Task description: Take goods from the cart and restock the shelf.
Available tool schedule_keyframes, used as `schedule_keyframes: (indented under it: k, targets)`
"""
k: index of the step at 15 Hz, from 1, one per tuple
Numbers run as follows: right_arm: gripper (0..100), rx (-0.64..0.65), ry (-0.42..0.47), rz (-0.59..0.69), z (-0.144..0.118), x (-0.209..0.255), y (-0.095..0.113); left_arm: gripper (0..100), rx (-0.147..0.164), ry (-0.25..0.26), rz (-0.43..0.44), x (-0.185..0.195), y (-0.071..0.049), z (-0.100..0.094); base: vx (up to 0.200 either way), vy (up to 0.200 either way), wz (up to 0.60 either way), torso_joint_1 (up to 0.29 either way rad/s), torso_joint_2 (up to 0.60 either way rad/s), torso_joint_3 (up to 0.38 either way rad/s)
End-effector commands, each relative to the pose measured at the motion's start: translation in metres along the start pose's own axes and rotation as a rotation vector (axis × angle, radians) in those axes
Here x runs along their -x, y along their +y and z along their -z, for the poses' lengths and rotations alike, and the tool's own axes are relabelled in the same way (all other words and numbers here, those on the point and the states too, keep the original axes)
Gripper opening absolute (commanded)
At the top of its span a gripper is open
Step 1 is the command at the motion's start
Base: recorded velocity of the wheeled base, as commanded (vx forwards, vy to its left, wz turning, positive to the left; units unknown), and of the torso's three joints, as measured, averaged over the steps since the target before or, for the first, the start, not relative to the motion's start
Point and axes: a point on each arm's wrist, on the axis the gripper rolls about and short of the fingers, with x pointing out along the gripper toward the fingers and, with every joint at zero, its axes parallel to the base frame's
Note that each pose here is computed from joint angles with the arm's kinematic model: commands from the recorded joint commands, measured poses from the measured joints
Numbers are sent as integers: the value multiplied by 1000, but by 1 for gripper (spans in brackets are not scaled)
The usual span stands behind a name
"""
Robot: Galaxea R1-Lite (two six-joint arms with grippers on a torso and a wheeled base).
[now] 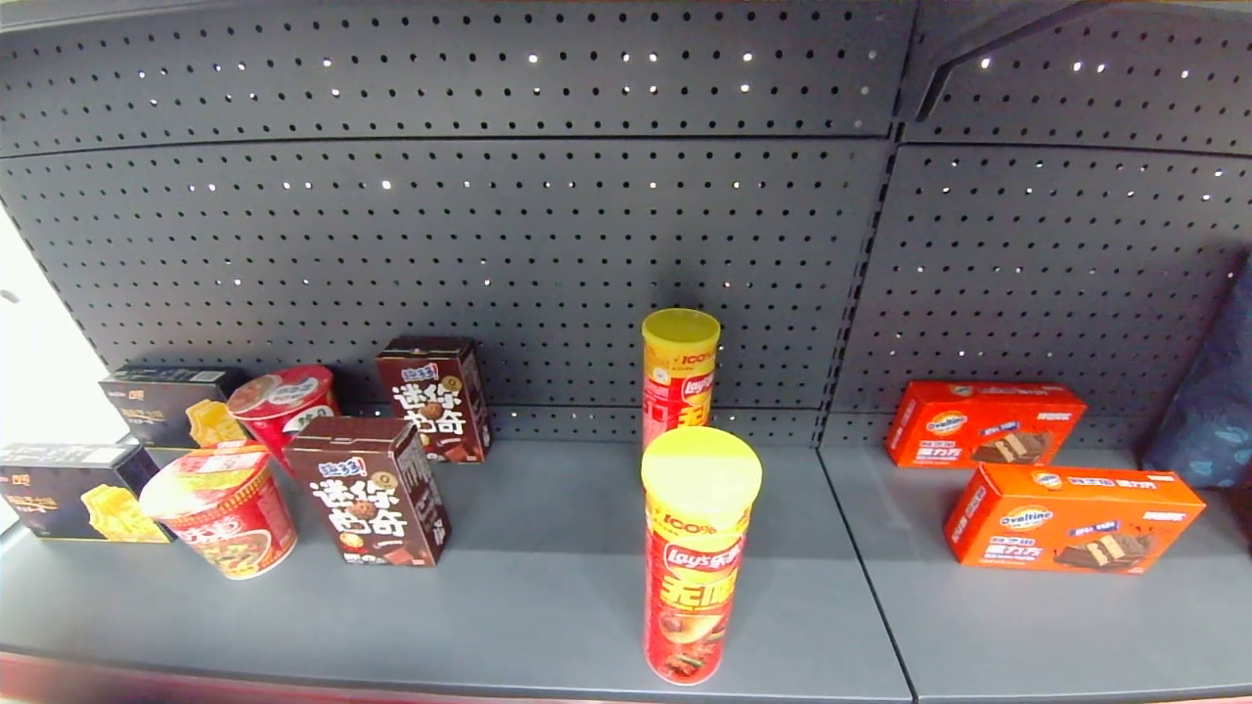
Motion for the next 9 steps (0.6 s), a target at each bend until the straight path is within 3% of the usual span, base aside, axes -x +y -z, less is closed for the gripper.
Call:
schedule_keyframes:
  k: [1,9]
  targets:
    - [100,-1,-1,-18,0,0,0,100,3,-1,-2,0,0,0,0,0,0,0,0,0]
    - [100,39,-2,-128,0,0,3,100,6,-1,-8,0,0,0,0,0,0,0,0,0]
